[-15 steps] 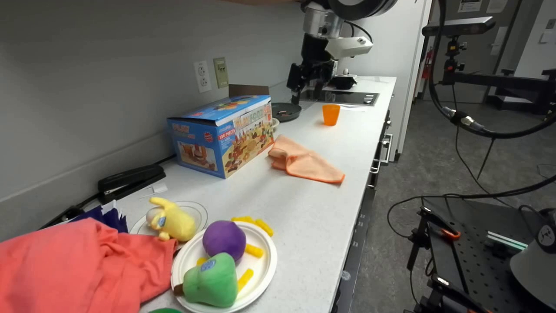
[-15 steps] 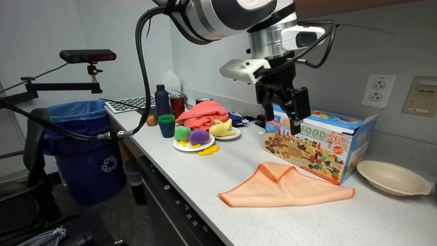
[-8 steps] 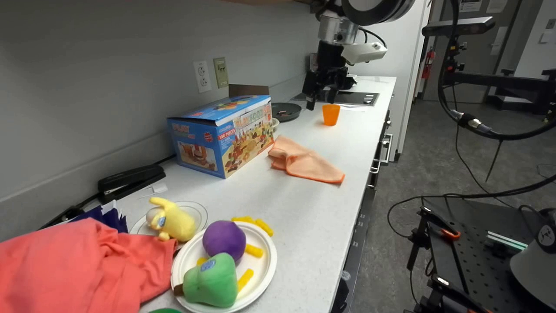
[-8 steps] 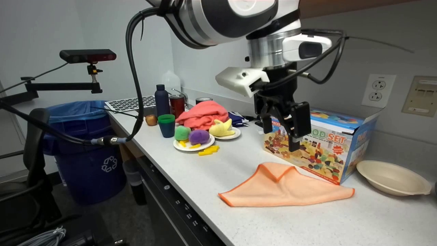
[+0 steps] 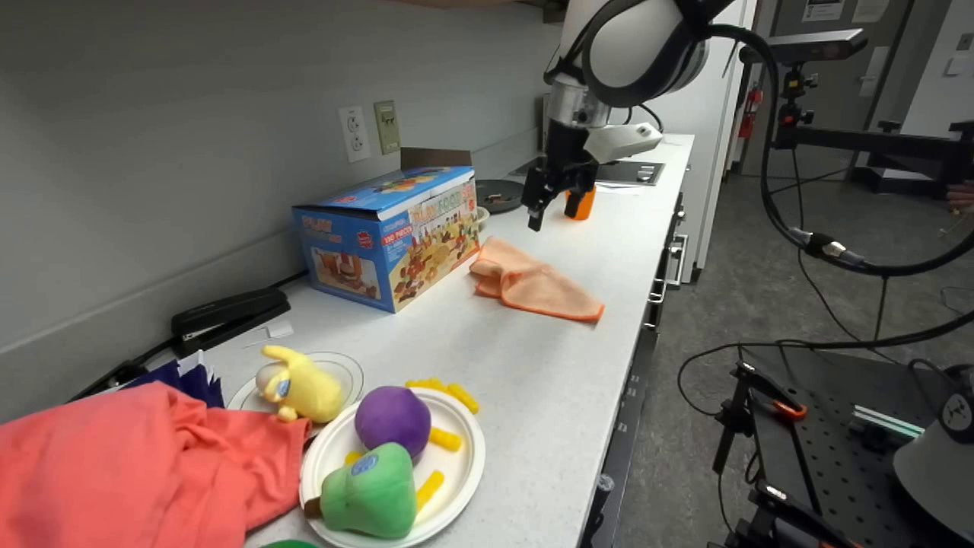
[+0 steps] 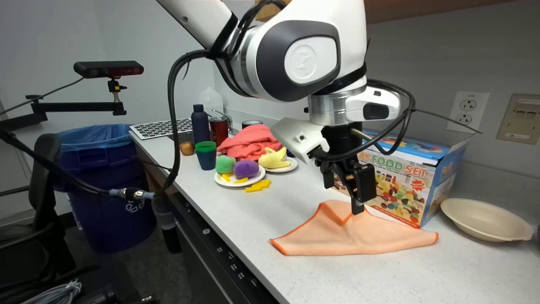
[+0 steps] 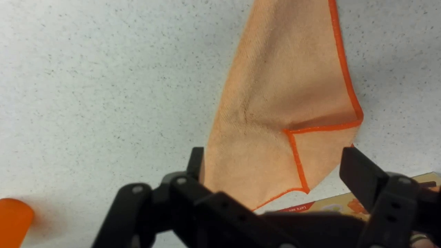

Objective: Fold the towel on the table

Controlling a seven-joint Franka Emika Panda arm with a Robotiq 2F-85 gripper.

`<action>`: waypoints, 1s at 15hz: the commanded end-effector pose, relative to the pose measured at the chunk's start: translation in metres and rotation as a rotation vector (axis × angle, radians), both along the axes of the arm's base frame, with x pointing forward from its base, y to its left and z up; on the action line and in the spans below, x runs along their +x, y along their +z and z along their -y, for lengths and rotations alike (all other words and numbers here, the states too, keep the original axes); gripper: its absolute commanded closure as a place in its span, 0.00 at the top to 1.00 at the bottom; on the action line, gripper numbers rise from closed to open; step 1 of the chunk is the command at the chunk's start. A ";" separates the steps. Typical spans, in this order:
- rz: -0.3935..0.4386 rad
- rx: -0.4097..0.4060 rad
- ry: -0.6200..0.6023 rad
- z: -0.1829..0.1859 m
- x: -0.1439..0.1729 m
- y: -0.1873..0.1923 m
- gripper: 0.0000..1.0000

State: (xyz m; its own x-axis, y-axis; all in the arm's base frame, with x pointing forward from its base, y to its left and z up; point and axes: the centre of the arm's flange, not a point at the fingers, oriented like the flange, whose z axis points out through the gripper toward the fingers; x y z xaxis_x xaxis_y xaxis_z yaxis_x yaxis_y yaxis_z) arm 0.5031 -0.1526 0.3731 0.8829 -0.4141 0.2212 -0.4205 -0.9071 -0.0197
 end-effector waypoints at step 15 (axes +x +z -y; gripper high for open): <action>-0.032 0.011 0.071 -0.034 0.070 -0.075 1.00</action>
